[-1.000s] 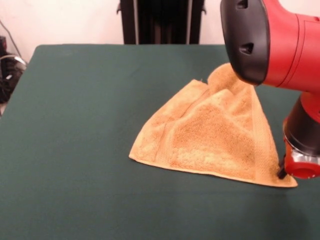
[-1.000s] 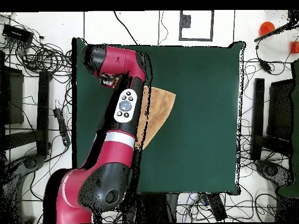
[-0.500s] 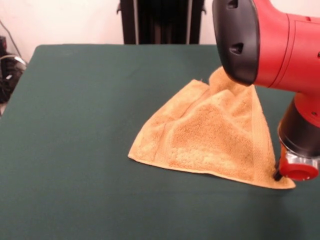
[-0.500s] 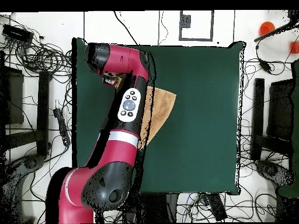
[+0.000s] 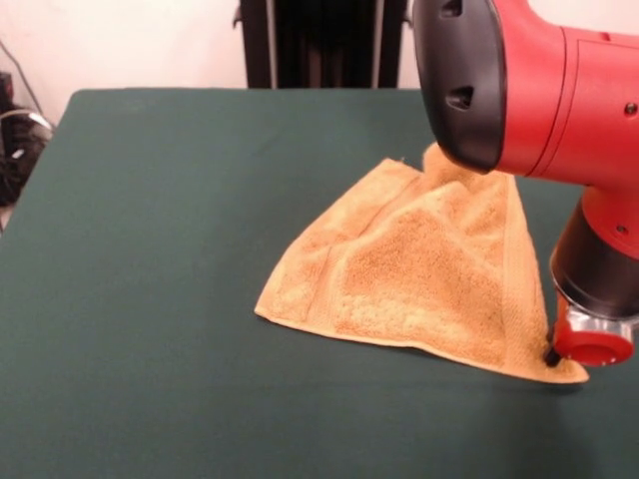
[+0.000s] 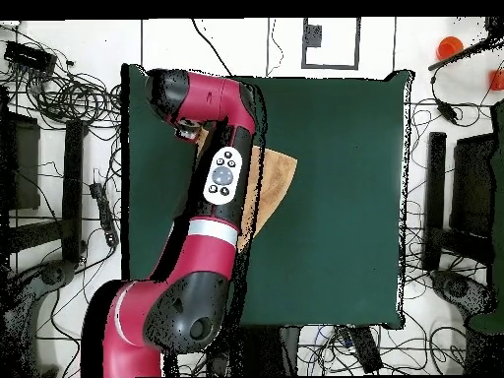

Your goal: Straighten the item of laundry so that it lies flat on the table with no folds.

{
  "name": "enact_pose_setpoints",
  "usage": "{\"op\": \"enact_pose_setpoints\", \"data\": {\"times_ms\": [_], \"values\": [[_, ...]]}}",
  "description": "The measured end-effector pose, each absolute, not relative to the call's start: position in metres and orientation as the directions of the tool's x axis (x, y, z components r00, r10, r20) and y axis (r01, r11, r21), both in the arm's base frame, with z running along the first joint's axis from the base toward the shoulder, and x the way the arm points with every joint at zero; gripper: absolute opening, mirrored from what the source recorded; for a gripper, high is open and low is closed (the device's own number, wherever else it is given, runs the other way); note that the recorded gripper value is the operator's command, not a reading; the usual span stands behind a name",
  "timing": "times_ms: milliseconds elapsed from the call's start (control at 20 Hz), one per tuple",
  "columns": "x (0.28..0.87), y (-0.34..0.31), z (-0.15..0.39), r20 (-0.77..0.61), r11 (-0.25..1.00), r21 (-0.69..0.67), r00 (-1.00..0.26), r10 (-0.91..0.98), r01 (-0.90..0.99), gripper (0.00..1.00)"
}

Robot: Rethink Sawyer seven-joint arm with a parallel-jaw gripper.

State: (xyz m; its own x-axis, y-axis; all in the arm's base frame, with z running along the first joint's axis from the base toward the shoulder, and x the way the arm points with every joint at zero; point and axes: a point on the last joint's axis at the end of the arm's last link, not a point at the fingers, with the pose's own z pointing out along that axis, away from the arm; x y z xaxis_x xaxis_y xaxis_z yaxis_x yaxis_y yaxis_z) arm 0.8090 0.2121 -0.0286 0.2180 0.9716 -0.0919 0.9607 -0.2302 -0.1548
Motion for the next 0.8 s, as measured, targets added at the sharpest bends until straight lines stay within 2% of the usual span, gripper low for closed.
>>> {"op": "enact_pose_setpoints", "data": {"times_ms": [800], "values": [[0.8132,0.2048,-0.0267,-0.088,-0.236,-0.150,0.225,0.970,0.960,0.00]]}}
